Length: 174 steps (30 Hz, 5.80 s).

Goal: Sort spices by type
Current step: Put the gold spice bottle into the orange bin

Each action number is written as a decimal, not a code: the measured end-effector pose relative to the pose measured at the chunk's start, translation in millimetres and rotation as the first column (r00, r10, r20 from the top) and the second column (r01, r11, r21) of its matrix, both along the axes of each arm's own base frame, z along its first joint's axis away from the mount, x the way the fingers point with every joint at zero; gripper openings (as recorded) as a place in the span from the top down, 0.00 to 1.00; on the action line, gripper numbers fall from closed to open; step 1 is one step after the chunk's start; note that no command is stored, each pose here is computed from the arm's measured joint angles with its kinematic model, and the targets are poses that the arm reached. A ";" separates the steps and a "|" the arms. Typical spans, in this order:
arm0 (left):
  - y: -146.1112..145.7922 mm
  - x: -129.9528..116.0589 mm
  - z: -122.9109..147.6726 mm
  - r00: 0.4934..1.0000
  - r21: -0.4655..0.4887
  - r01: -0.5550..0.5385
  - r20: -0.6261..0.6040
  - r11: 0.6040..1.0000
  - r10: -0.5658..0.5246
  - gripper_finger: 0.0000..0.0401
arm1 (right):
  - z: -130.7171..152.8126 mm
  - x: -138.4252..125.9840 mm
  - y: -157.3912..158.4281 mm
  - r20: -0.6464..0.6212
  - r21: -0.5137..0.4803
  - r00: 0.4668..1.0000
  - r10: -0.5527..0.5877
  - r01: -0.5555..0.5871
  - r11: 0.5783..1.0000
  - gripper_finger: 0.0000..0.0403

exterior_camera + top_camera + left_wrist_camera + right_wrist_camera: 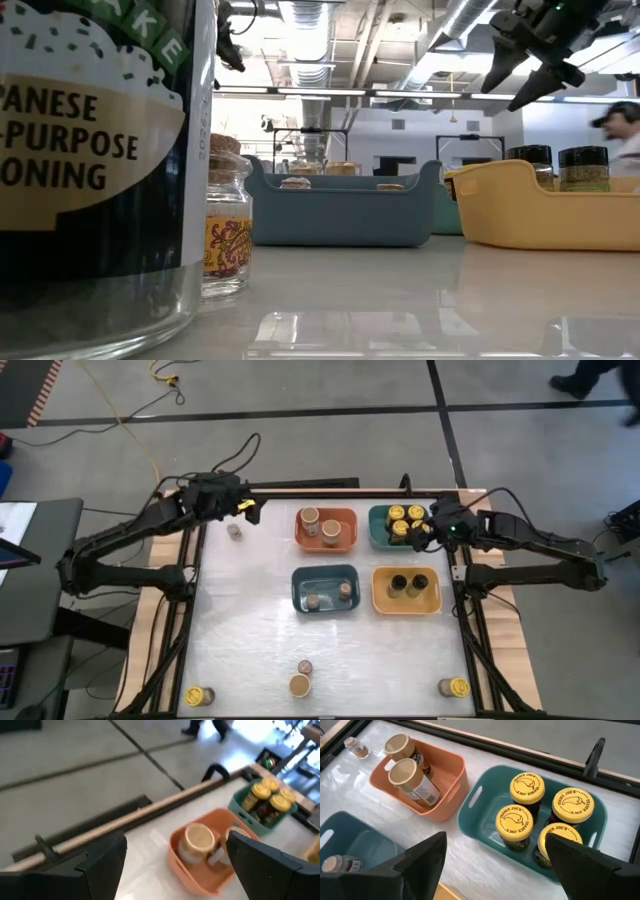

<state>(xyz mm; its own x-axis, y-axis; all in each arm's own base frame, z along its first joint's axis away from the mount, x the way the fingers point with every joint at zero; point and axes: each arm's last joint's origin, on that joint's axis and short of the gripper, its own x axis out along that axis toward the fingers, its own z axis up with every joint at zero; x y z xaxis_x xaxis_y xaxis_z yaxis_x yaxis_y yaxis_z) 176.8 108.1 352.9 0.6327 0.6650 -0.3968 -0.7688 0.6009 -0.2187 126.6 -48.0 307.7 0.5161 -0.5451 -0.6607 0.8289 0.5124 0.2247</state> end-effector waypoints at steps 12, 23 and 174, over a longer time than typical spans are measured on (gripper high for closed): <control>-40.9 0.0 5.4 0.993 -0.044 0.122 0.008 0.992 -0.122 0.18 | -3.5 -5.5 6.6 0.028 0.111 0.997 -0.074 0.070 0.991 0.09; -95.1 11.2 -3.8 0.969 -0.086 0.242 -0.035 0.966 -0.246 0.18 | -11.0 -6.9 40.5 0.032 0.293 0.998 -0.045 0.034 0.956 0.09; -16.0 174.7 23.4 0.739 -0.528 0.165 -0.493 0.833 -0.459 0.32 | -30.8 -1.6 134.5 -0.024 0.304 0.949 0.315 -0.293 0.907 0.09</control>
